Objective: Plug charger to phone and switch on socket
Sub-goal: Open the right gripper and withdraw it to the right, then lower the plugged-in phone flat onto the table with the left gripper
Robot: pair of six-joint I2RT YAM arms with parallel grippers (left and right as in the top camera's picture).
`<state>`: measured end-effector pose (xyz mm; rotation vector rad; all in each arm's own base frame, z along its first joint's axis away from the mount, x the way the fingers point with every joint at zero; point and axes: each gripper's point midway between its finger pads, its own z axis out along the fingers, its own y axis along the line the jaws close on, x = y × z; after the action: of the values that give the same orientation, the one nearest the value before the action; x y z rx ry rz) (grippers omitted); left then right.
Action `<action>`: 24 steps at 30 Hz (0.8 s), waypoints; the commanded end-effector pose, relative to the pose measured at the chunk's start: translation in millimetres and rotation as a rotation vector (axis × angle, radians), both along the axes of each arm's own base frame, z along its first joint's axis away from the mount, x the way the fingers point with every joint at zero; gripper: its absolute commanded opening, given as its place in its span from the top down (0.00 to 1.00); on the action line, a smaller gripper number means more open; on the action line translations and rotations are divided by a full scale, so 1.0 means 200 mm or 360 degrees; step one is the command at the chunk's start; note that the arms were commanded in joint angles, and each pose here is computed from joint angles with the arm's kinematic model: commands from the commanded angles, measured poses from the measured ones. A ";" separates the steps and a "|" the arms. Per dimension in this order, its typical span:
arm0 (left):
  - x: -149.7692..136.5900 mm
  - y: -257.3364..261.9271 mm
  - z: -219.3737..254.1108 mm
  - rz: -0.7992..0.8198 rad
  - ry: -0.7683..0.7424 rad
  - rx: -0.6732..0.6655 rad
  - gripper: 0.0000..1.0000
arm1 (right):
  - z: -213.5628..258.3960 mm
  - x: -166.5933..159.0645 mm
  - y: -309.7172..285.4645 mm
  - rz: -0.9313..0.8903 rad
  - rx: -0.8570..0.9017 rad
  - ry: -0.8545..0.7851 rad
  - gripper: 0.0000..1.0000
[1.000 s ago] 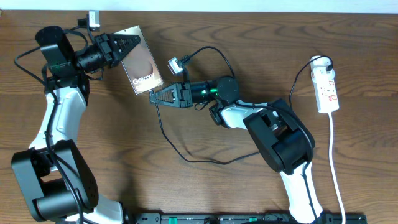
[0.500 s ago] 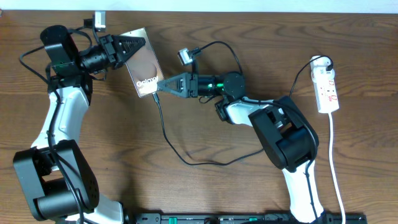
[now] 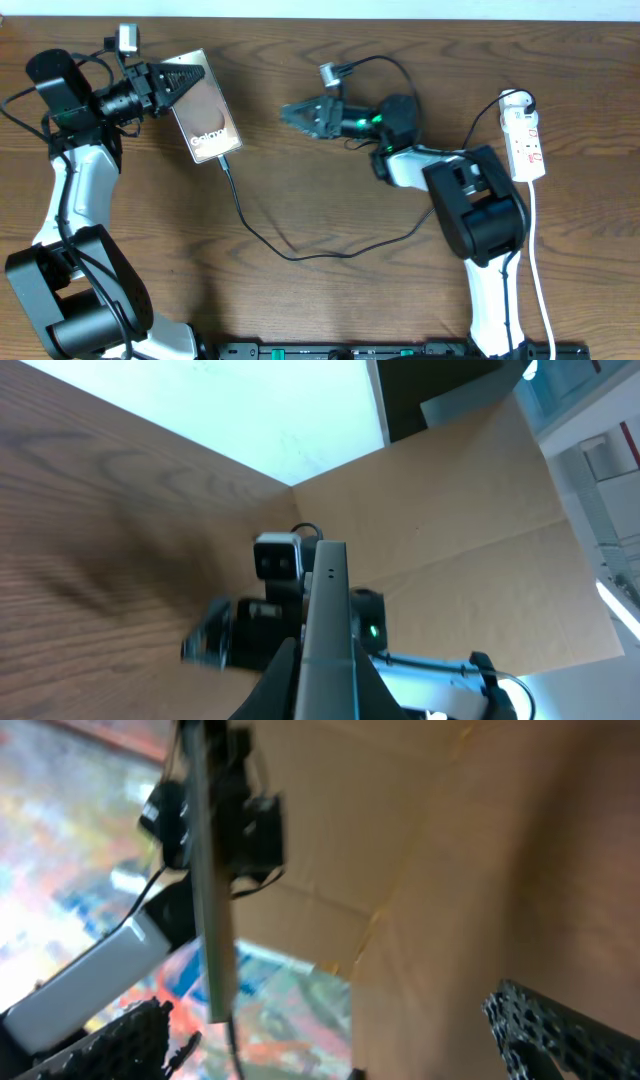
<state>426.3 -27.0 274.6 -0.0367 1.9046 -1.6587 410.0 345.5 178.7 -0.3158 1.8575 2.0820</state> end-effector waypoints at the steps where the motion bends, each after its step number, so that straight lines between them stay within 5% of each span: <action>1: -0.04 0.00 0.07 -0.0079 -0.0070 0.0002 0.93 | 0.01 0.04 -0.09 -0.0015 -0.0043 -0.0265 0.01; 10: -0.04 0.00 0.07 -0.0065 -0.0070 0.0005 0.93 | -0.15 0.23 -0.32 -0.0361 -0.0550 -0.0156 0.01; 19: -0.02 0.01 0.05 -0.0028 -0.0095 0.0034 0.93 | -0.04 0.13 -0.86 -0.1104 -0.1529 0.0009 0.01; 24: 0.00 -0.02 -0.08 0.0033 0.0012 0.0066 0.92 | 0.09 0.01 -1.08 -0.1379 -0.1753 0.0077 0.01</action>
<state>424.6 -26.4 263.5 -0.0895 1.9340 -1.6714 409.5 165.1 183.7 0.1999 2.4371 0.6827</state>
